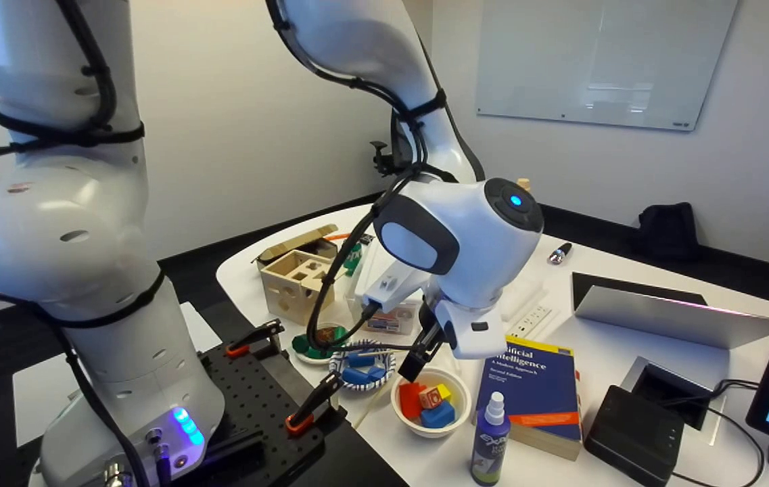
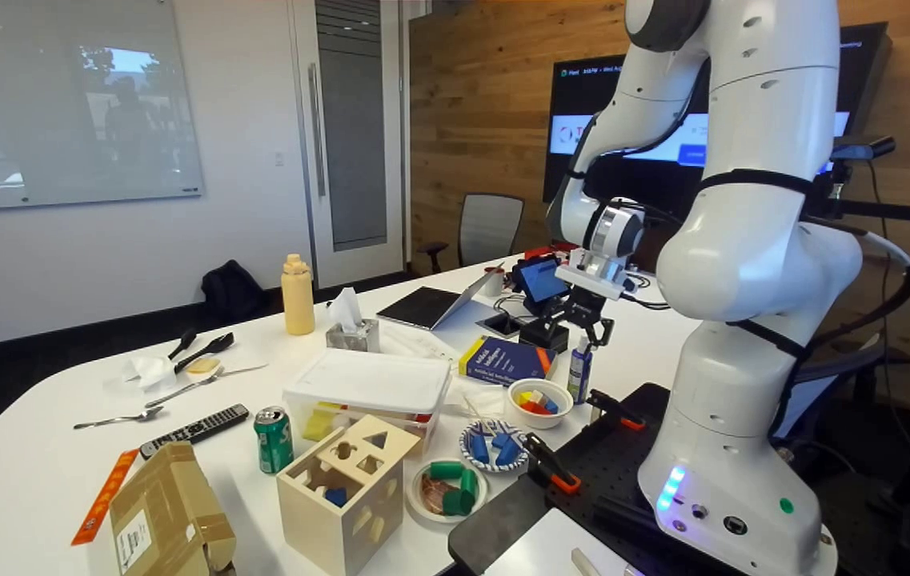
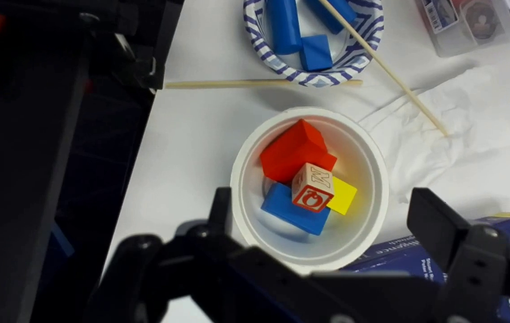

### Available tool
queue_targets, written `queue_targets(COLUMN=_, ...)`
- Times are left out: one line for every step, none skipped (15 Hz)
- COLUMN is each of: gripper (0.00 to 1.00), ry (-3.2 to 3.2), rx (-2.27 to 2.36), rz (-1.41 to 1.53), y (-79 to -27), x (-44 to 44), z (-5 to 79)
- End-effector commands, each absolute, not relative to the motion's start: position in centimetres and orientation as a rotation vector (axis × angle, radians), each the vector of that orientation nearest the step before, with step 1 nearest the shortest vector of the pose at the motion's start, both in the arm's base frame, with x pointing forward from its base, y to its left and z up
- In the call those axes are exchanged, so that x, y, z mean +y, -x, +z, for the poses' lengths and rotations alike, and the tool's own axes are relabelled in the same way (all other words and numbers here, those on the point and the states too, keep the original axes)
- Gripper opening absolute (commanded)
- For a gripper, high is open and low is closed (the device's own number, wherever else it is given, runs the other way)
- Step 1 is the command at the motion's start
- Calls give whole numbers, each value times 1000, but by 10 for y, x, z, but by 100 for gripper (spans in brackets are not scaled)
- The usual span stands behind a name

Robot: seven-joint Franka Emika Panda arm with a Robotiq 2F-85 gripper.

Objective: Put the cube in the bowl into the box

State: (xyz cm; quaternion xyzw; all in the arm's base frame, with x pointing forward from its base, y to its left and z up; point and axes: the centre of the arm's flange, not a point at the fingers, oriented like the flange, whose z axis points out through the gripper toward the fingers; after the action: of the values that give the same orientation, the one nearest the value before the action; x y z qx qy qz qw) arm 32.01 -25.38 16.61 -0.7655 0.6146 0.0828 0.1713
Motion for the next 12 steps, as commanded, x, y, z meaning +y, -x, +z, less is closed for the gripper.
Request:
queue_targets(gripper=100, ry=2127, rx=1785, rz=231, y=-327, x=-254, z=129)
queue_targets(gripper=100, ry=2114, rx=1798, rz=233, y=-328, x=-255, z=121)
queue_targets(gripper=100, ry=2097, rx=1810, rz=239, y=-330, x=-257, z=114)
queue_targets(gripper=100, ry=2085, rx=1824, rz=241, y=-332, x=-258, z=108)
queue_targets(gripper=100, ry=2068, rx=1842, rz=247, y=-334, x=-262, z=102)
queue_targets(gripper=100, ry=2055, rx=1856, rz=250, y=-336, x=-264, z=96)
queue_targets(gripper=100, ry=2046, rx=1872, rz=252, y=-338, x=-267, z=91)
queue_targets(gripper=100, ry=2038, rx=1882, rz=254, y=-341, x=-270, z=86)
queue_targets(gripper=100, ry=2032, rx=1894, rz=259, y=-342, x=-271, z=81)
queue_targets(gripper=100, ry=2031, rx=1905, rz=264, y=-344, x=-273, z=74)
queue_targets(gripper=100, ry=2026, rx=1909, rz=269, y=-346, x=-275, z=68)
queue_targets(gripper=100, ry=2017, rx=1915, rz=271, y=-348, x=-276, z=63)
